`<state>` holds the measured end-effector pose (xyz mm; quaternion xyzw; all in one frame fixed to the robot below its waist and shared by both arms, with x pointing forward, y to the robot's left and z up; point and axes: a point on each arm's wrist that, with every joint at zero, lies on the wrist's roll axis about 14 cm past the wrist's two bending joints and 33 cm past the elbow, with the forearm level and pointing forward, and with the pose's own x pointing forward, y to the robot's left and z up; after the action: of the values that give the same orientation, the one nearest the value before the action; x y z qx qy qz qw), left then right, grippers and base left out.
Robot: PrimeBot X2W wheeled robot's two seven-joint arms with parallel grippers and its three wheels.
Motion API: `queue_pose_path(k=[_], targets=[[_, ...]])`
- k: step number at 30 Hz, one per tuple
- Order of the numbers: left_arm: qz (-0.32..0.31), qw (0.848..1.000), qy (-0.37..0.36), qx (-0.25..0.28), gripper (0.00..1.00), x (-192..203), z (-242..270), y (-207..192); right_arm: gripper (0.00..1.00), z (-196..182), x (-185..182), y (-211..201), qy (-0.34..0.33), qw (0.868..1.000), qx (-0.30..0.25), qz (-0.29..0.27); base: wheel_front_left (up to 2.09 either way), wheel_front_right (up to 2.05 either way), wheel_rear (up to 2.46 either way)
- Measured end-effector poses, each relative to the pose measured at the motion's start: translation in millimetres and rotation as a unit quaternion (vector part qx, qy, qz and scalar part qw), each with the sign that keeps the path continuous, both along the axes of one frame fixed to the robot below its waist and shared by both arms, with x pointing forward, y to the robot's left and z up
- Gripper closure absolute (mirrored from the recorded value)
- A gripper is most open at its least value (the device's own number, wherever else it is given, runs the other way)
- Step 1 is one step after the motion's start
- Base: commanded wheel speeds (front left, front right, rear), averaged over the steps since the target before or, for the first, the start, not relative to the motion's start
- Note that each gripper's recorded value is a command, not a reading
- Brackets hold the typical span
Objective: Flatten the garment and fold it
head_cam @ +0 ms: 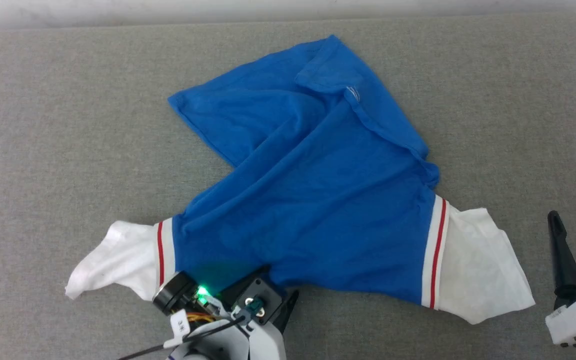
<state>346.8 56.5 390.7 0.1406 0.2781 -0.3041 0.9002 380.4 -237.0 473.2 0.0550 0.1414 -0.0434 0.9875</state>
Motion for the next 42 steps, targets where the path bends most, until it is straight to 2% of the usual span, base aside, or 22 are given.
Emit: queue_pose_path(k=[2,3,4,6,10,14,16,17,18,19,20,23,26,29,32,35,37,39,42], targets=[[-0.011,1.0,0.001,0.008,0.0,2.6,-5.3,-3.3,0.0,-0.3,-0.2,-0.8,0.0,1.0,0.0,-0.001,0.0,0.0,0.0],[-0.015,1.0,0.002,0.005,0.69,3.8,-5.4,-6.4,0.0,-0.2,-0.1,-1.4,0.0,1.0,0.0,-0.002,0.0,0.0,0.0],[-0.014,1.0,0.002,-0.005,1.0,5.6,-3.6,-10.3,0.0,0.6,0.5,-1.8,-0.002,1.0,0.0,-0.003,0.0,0.0,0.0],[-0.005,0.999,0.008,-0.039,1.0,7.6,2.1,-20.6,0.0,3.3,2.2,-2.6,-0.007,1.0,0.0,-0.004,0.0,0.0,0.0],[-0.008,0.99,0.009,-0.139,1.0,13.2,37.4,-58.9,0.0,5.4,2.8,-3.7,-0.01,1.0,0.0,-0.005,0.0,0.0,0.0],[-0.049,0.962,0.023,-0.266,1.0,7.5,96.7,-106.6,0.0,4.6,3.5,1.4,-0.011,1.0,0.008,0.001,0.0,0.0,0.0],[-0.076,0.959,0.028,-0.273,1.0,3.3,109.7,-118.1,0.0,3.4,3.6,3.3,-0.01,1.0,0.011,0.003,0.0,0.0,0.0],[-0.083,0.96,0.038,-0.263,0.8,1.4,106.7,-119.1,0.0,2.5,3.7,4.4,-0.009,1.0,0.012,0.005,0.0,0.0,0.0],[-0.086,0.965,0.051,-0.244,0.55,-0.5,97.5,-117.0,0.0,1.9,3.6,5.3,-0.008,1.0,0.014,0.006,0.0,0.0,0.0],[-0.093,0.971,0.061,-0.212,0.0,-3.4,84.2,-112.7,0.0,1.5,3.4,5.9,-0.008,1.0,0.015,0.006,0.0,0.0,0.0],[-0.094,0.976,0.067,-0.187,0.0,-5.0,72.2,-107.1,0.0,1.4,3.1,6.2,-0.007,1.0,0.016,0.007,0.0,0.0,0.0],[-0.086,0.979,0.077,-0.169,0.0,-6.2,54.5,-100.0,0.0,1.5,2.0,5.4,-0.007,1.0,0.016,0.005,0.0,0.0,0.0],[-0.057,0.973,0.065,-0.215,0.0,-3.6,63.3,-101.9,0.0,3.3,1.4,4.0,-0.009,1.0,0.015,0.003,0.0,0.0,0.0],[0.021,0.95,-0.001,-0.311,0.0,18.7,99.4,-88.9,0.0,8.0,2.0,8.1,-0.016,1.0,0.015,0.01,0.0,0.0,0.0],[0.118,0.922,-0.133,-0.344,0.0,50.1,138.3,-41.9,0.0,15.3,5.0,21.4,-0.023,0.999,0.007,0.033,0.0,0.0,0.0],[0.201,0.892,-0.244,-0.323,0.0,58.8,158.4,10.8,0.0,29.6,16.7,47.7,-0.038,0.996,0.004,0.084,0.0,0.0,0.0],[0.248,0.878,-0.285,-0.295,0.0,54.3,157.6,42.0,0.0,44.9,29.9,68.9,-0.055,0.99,-0.001,0.129,0.0,0.0,0.0],[0.277,0.875,-0.297,-0.264,0.0,46.3,149.0,62.9,0.0,59.2,42.5,93.4,-0.068,0.982,-0.001,0.178,0.0,0.0,0.0],[0.3,0.875,-0.288,-0.248,0.0,34.5,136.7,75.7,0.0,71.7,56.8,131.7,-0.064,0.966,0.004,0.251,0.0,0.0,0.0]])
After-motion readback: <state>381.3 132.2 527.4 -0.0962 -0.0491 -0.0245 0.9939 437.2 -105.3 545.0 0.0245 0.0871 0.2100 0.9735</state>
